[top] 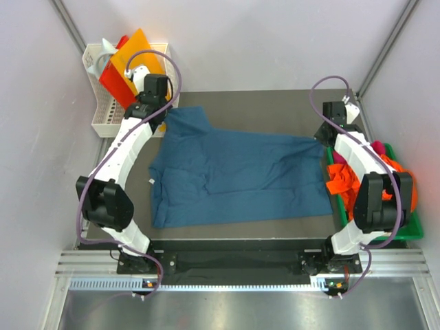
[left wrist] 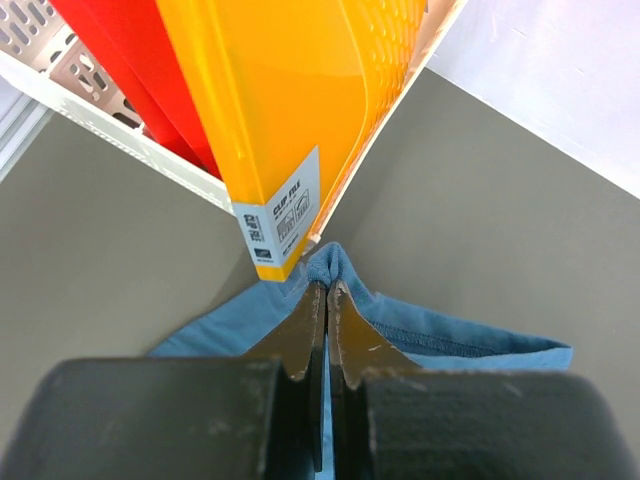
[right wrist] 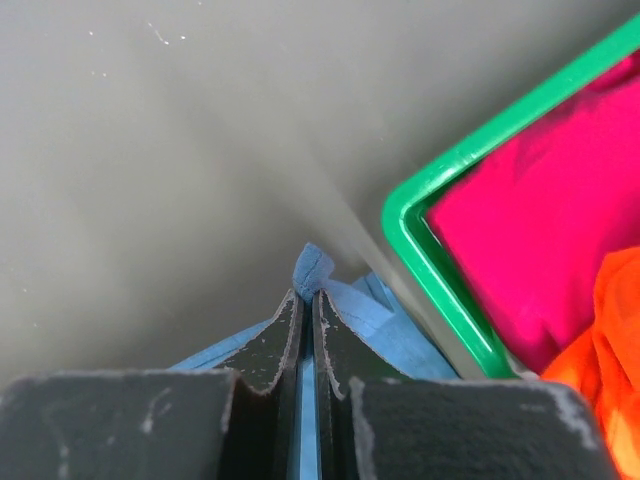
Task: Fold and stack the t-shirts
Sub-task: Fold the other side of the tshirt into a rectangle
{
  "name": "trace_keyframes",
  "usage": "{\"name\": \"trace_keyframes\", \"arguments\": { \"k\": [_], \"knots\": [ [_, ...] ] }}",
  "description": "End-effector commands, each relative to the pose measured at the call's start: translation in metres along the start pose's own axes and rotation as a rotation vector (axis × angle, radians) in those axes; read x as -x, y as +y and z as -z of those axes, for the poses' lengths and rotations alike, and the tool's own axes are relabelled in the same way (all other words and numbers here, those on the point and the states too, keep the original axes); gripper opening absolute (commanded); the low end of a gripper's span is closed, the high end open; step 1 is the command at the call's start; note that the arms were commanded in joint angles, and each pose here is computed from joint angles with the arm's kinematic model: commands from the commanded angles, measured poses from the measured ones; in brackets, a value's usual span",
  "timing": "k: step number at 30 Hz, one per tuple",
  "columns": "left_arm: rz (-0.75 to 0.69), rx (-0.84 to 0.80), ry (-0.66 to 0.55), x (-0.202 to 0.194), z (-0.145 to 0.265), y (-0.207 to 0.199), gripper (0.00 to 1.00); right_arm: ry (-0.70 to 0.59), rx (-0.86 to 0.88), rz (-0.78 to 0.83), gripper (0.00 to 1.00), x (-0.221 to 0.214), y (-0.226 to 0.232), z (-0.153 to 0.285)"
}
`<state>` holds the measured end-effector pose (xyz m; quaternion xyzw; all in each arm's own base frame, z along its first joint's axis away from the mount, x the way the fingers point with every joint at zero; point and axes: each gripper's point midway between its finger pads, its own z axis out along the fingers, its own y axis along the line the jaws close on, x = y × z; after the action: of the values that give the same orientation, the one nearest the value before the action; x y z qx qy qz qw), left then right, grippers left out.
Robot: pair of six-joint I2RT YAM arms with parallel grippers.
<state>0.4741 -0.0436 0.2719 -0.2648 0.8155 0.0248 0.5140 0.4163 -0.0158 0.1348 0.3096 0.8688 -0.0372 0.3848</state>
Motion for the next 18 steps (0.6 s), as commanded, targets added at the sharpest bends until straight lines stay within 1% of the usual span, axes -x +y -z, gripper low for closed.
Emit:
{"name": "trace_keyframes", "arguments": {
  "k": [1, 13, 18],
  "knots": [
    [0.033, -0.003, -0.072, 0.026, 0.025, 0.008, 0.00, -0.098, -0.007, -0.049, 0.00, 0.026, -0.011, 0.019],
    [0.042, 0.009, -0.092, 0.019, 0.054, 0.036, 0.00, -0.120, -0.016, -0.083, 0.00, 0.025, -0.027, 0.032],
    [0.047, 0.005, -0.084, 0.012, 0.057, 0.041, 0.00, -0.165, 0.054, -0.095, 0.00, 0.035, -0.018, 0.042]
  ]
}}
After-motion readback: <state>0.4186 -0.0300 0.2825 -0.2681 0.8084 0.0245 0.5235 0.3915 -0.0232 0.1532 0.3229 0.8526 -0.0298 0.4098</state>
